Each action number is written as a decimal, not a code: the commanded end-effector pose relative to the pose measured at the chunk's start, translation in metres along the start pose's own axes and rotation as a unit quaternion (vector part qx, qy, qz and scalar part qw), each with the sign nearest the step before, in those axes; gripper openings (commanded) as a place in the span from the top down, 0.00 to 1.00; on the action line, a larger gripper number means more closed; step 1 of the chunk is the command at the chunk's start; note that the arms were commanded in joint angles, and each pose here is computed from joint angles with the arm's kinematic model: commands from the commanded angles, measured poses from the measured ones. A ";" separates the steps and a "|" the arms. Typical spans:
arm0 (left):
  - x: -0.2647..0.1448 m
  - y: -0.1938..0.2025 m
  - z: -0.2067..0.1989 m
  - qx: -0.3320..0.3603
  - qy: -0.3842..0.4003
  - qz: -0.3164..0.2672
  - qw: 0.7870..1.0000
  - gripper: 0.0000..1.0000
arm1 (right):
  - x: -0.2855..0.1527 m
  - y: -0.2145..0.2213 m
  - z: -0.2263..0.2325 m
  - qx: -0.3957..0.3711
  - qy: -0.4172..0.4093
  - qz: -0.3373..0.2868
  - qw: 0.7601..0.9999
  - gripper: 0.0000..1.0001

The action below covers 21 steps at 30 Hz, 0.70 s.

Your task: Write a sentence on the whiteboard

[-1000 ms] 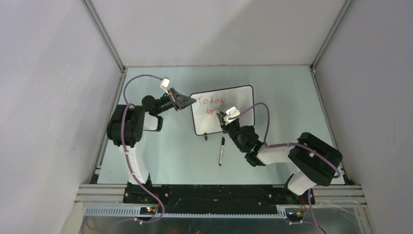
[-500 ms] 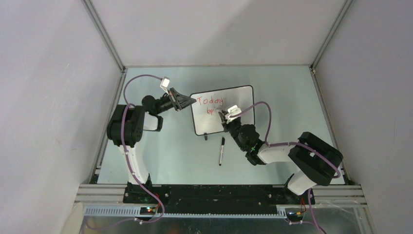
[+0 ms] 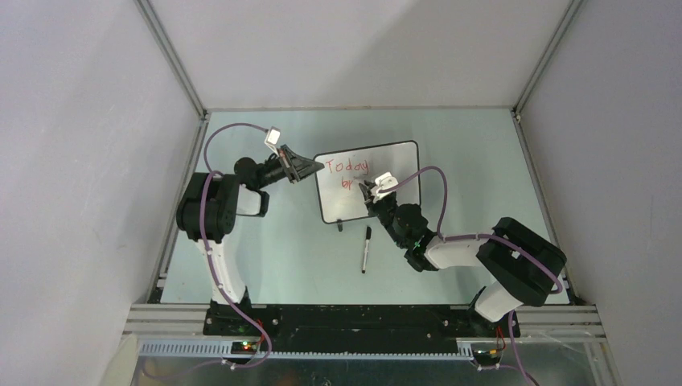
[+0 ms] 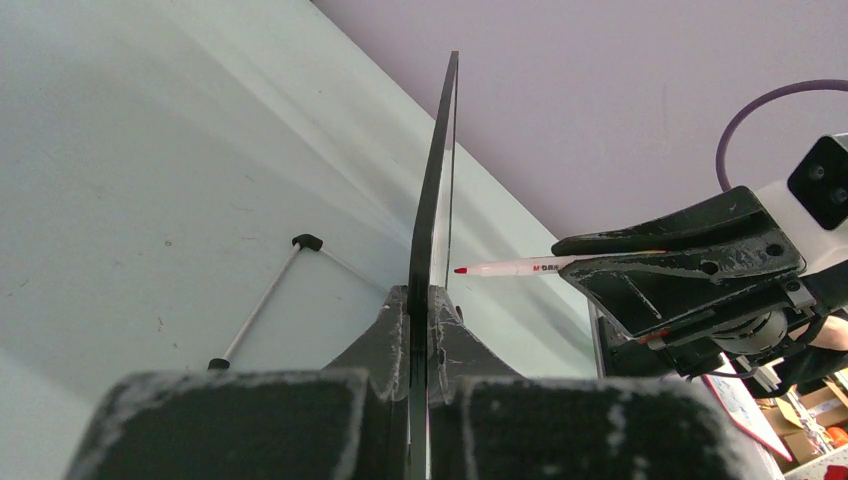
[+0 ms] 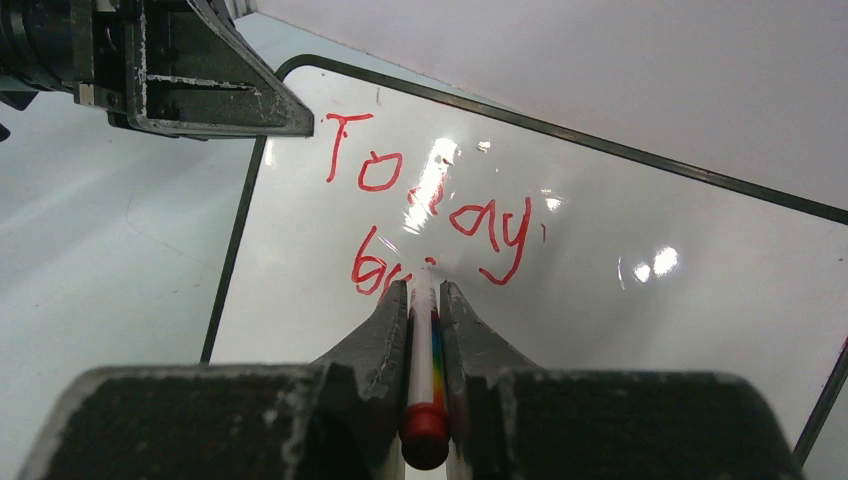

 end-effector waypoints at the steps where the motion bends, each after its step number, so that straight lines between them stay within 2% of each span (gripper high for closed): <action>1: 0.001 -0.008 -0.005 0.046 0.020 0.001 0.999 1.00 | 0.008 -0.012 -0.003 0.012 0.011 -0.017 1.000 1.00; 21: 0.001 -0.008 -0.006 0.048 0.020 0.001 0.999 1.00 | 0.010 -0.006 -0.003 0.009 0.015 -0.001 1.000 1.00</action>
Point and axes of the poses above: each gripper's point midway between its finger pads, its own x axis out along the fingers, its own z axis along the line the jaws close on, y = z × x, the point moved 6 cm from there along -x, back along the fingers, and after that the axes turned 12 degrees about -x, right-handed, at the moved point
